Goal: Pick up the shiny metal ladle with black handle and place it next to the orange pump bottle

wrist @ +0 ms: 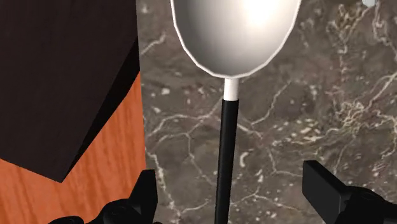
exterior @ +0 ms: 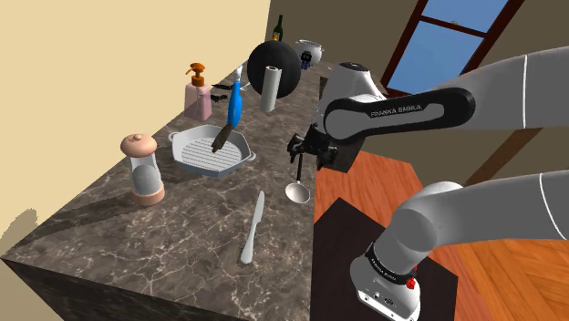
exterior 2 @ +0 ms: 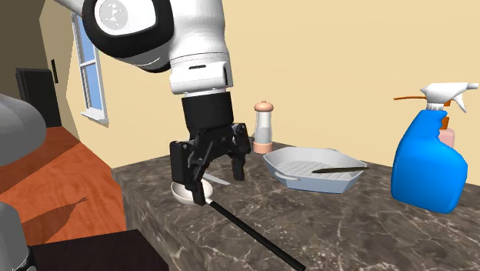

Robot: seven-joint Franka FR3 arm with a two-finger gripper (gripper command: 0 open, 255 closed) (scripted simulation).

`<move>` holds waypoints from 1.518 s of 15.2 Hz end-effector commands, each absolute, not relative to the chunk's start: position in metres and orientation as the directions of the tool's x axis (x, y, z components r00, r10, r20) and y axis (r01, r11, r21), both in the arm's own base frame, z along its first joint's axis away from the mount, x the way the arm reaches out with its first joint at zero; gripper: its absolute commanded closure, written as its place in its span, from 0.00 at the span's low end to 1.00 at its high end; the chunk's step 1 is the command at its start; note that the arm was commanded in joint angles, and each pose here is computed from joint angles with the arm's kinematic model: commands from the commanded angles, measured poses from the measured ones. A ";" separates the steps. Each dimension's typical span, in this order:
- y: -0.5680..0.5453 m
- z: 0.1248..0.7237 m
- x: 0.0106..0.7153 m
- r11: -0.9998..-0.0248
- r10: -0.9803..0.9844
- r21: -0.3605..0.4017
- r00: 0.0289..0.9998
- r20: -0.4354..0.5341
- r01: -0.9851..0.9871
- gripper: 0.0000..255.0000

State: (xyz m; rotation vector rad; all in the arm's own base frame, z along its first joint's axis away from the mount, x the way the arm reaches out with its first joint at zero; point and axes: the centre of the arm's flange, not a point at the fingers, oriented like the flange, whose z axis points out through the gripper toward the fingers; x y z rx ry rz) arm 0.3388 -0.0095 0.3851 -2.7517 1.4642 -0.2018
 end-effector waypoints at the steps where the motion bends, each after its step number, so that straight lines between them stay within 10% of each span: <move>1: -0.010 0.367 0.343 -0.500 -0.865 -0.095 0.490 0.110 -0.861 0.00; 15: -0.011 0.333 0.348 -0.500 -0.865 -0.095 0.490 0.110 -0.861 0.00; 16: -0.011 0.333 0.348 -0.500 -0.865 -0.095 0.490 0.110 -0.861 1.00; 23: -0.012 0.332 0.347 -0.500 -0.865 -0.095 0.490 0.111 -0.861 1.00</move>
